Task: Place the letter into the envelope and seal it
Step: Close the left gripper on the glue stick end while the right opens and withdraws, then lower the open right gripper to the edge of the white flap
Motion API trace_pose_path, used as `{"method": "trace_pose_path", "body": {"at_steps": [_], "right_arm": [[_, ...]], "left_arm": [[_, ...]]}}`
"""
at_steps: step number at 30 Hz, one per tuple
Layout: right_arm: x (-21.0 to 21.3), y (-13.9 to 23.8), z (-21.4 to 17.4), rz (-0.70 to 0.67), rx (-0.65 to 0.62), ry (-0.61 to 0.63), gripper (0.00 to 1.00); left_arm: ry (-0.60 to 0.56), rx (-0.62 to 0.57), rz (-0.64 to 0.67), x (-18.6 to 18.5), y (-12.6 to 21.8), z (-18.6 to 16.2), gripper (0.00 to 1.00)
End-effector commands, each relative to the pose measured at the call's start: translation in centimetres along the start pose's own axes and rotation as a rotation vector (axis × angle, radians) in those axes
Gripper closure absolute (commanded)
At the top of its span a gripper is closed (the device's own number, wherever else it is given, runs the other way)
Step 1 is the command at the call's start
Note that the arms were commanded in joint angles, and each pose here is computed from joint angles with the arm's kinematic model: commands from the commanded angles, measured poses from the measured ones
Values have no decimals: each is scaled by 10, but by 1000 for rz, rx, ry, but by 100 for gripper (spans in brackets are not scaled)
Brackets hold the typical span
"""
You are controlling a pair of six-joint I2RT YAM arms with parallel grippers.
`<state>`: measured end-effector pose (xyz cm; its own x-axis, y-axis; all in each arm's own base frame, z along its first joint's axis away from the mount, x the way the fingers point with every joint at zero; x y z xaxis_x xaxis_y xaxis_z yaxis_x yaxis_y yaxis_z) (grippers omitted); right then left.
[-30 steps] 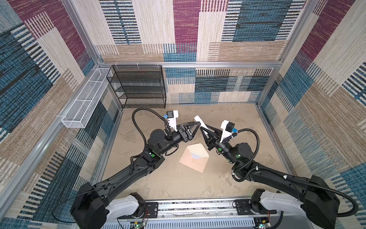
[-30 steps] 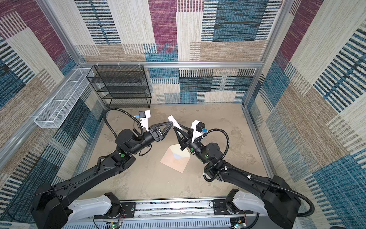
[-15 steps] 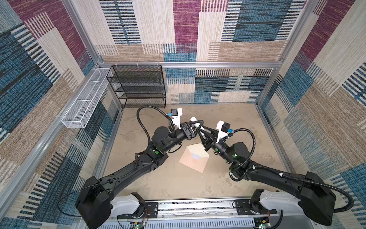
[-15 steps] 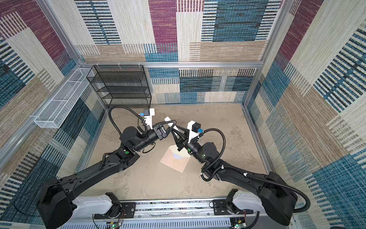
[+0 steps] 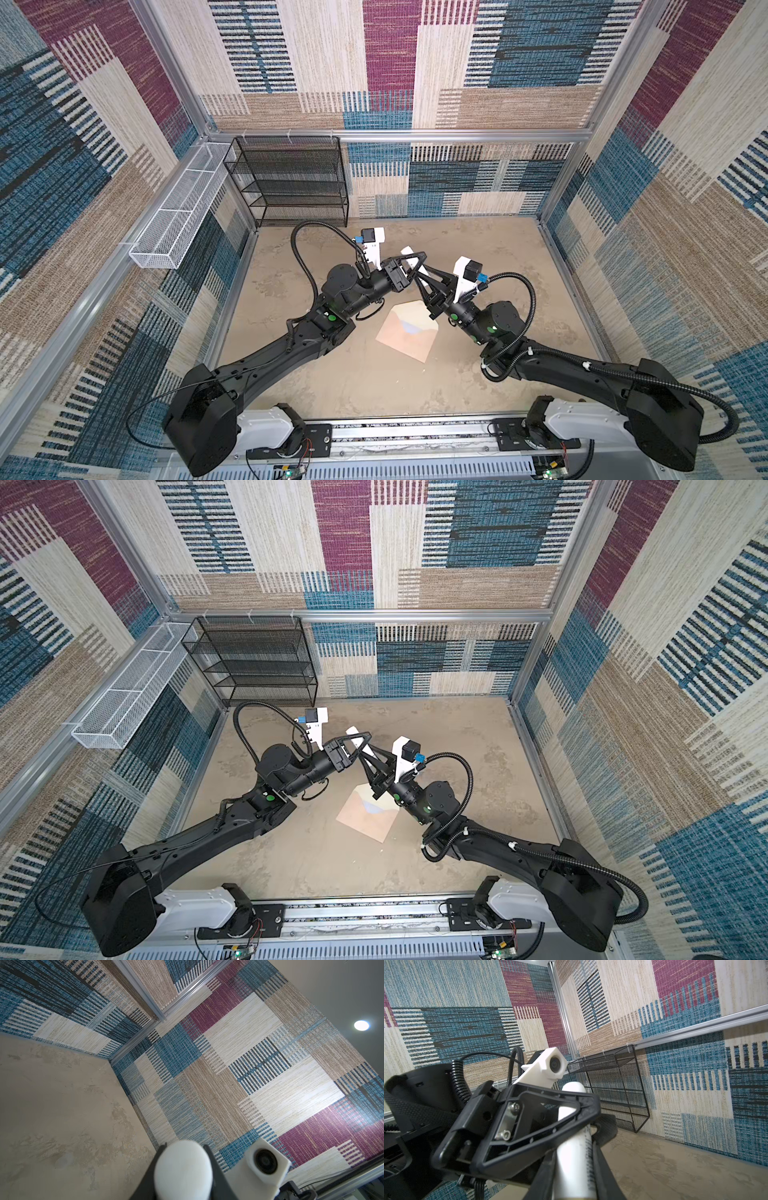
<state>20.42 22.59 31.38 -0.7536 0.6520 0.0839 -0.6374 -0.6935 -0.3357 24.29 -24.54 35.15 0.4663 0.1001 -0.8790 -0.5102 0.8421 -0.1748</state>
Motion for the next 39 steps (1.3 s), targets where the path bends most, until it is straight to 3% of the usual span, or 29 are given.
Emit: {"method": "trace_pose_path", "body": {"at_steps": [1,4,7,13,17,23,31,39], "right_arm": [[-1,0,3,-11,-26,-6,84],[0,0,0,3,-5,3,66],[1,1,-4,9,36,21,55],[0,19,-14,8,171,66,38],[-9,34,-14,-79,285,106,25],[-54,29,-29,-213,565,53,21],[-110,-13,-105,-196,1043,-142,26],[-130,-34,-161,-114,1215,-266,19]], "left_arm": [[-42,-4,-48,-8,0,2,78],[-53,-12,-42,-8,1,3,82],[-83,-25,2,-8,5,4,83],[-218,-55,230,-6,29,14,84],[-292,-81,376,-4,55,25,85],[-287,17,496,12,81,15,84],[-79,190,566,64,102,-29,84],[73,239,604,99,128,-60,83]]}}
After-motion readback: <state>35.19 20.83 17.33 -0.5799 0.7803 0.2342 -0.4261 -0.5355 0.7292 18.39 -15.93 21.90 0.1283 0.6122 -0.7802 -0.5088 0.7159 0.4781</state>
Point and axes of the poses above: each gripper's point midway between its finger pads, its own y axis back along the fingers, its own x axis along the line the jaws close on, z = x × y, the point moved 9 cm from there along y, back along the fingers, and after that the axes turned 11 degrees about y, right-handed, at the moved point
